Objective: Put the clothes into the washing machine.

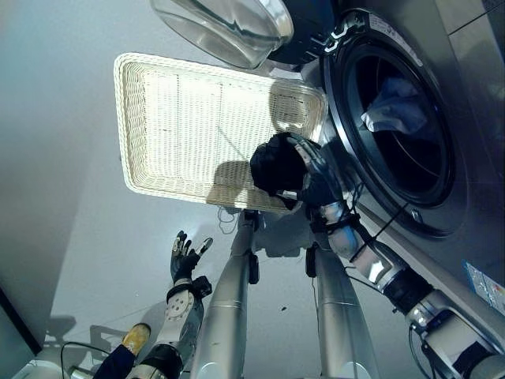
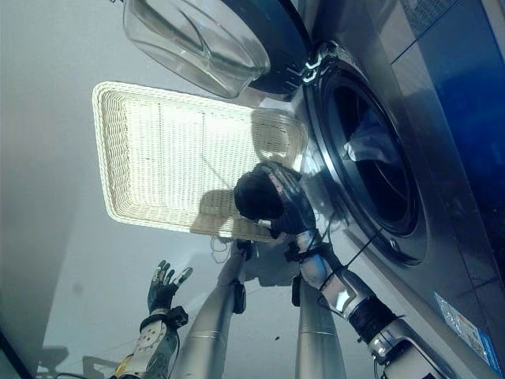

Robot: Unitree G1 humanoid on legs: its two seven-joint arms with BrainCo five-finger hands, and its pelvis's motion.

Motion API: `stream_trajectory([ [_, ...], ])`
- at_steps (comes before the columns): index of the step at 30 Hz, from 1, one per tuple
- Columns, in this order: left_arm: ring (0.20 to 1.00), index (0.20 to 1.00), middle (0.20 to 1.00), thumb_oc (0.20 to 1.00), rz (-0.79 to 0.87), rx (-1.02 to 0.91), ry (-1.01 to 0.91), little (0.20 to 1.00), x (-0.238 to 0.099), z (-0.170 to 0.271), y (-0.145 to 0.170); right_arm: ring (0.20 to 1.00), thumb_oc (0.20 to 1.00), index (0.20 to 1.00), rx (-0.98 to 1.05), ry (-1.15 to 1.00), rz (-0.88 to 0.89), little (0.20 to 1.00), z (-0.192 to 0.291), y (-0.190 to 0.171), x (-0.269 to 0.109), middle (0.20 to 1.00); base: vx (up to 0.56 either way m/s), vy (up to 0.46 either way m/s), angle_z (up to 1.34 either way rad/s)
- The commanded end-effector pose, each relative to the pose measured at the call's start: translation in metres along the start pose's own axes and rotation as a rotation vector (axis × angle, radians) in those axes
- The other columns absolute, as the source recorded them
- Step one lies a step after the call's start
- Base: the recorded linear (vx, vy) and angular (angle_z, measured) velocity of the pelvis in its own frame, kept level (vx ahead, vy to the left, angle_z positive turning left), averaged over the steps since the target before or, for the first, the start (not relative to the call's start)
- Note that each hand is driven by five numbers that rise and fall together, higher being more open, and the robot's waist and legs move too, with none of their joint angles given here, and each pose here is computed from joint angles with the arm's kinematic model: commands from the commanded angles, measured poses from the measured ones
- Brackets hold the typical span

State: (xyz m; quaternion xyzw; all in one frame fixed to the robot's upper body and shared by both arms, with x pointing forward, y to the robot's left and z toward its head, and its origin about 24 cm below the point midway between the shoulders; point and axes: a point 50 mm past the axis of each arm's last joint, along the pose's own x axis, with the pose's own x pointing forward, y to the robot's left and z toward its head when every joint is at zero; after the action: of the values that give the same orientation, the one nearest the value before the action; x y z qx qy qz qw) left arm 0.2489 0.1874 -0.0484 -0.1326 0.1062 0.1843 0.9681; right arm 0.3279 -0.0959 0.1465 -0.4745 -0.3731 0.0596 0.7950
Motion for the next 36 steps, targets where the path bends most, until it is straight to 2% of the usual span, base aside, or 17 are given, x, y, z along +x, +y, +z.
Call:
stream_trajectory([
  [1,1.0,1.0,1.0,1.0,0.019,0.045,0.026,1.0,0.0,-0.005,0.02,1.0,1.0,1.0,-0.067,-0.073,0.039,1.0,0.012,-0.003,0.013,1.0,0.01,-0.026,0.06],
  [10,1.0,1.0,1.0,1.0,-0.018,0.069,0.029,1.0,0.007,0.001,0.016,1.0,1.0,1.0,-0.299,0.019,0.211,1.0,-0.007,0.006,0.028,1.0,0.01,-0.038,0.12],
  [13,1.0,1.0,1.0,1.0,-0.055,0.082,0.024,1.0,0.007,0.001,0.013,1.0,1.0,1.0,-0.304,0.093,0.237,1.0,-0.017,0.01,0.03,1.0,0.03,-0.059,0.13],
  [16,1.0,1.0,1.0,1.0,-0.078,0.087,0.017,1.0,0.009,0.004,0.009,1.0,1.0,1.0,-0.402,0.183,0.291,1.0,-0.035,0.009,0.032,1.0,0.03,-0.071,0.1],
  [24,1.0,1.0,1.0,1.0,-0.132,0.109,-0.007,1.0,0.013,0.012,-0.002,1.0,1.0,1.0,-0.61,0.576,0.554,1.0,-0.093,0.0,0.019,1.0,0.04,-0.05,0.06],
  [29,1.0,1.0,1.0,1.0,-0.147,0.113,-0.018,1.0,0.014,0.016,-0.007,1.0,1.0,1.0,-0.7,0.653,0.596,1.0,-0.105,-0.007,0.015,1.0,0.03,-0.026,0.02],
  [32,1.0,1.0,1.0,1.0,-0.167,0.109,-0.036,1.0,0.013,0.018,-0.012,1.0,1.0,1.0,-0.889,0.663,0.675,1.0,-0.116,-0.019,0.016,1.0,0.04,-0.032,0.0],
  [33,1.0,1.0,1.0,1.0,-0.168,0.107,-0.038,1.0,0.013,0.018,-0.013,0.818,0.818,0.818,-0.905,0.668,0.69,0.818,-0.117,-0.02,0.015,0.818,0.04,-0.031,0.02],
  [34,1.0,1.0,1.0,1.0,-0.173,0.103,-0.043,1.0,0.014,0.02,-0.014,0.464,0.464,0.464,-0.915,0.674,0.711,0.464,-0.12,-0.022,0.014,0.464,0.04,-0.032,0.03],
  [35,1.0,1.0,1.0,1.0,-0.177,0.099,-0.048,1.0,0.014,0.021,-0.016,0.2,0.2,0.2,-0.92,0.67,0.743,0.2,-0.12,-0.022,0.015,0.2,0.03,-0.031,0.02],
  [36,1.0,1.0,1.0,1.0,-0.178,0.096,-0.05,1.0,0.014,0.022,-0.017,0.2,0.2,0.2,-0.923,0.673,0.762,0.2,-0.12,-0.023,0.015,0.2,0.0,0.0,0.0],
])
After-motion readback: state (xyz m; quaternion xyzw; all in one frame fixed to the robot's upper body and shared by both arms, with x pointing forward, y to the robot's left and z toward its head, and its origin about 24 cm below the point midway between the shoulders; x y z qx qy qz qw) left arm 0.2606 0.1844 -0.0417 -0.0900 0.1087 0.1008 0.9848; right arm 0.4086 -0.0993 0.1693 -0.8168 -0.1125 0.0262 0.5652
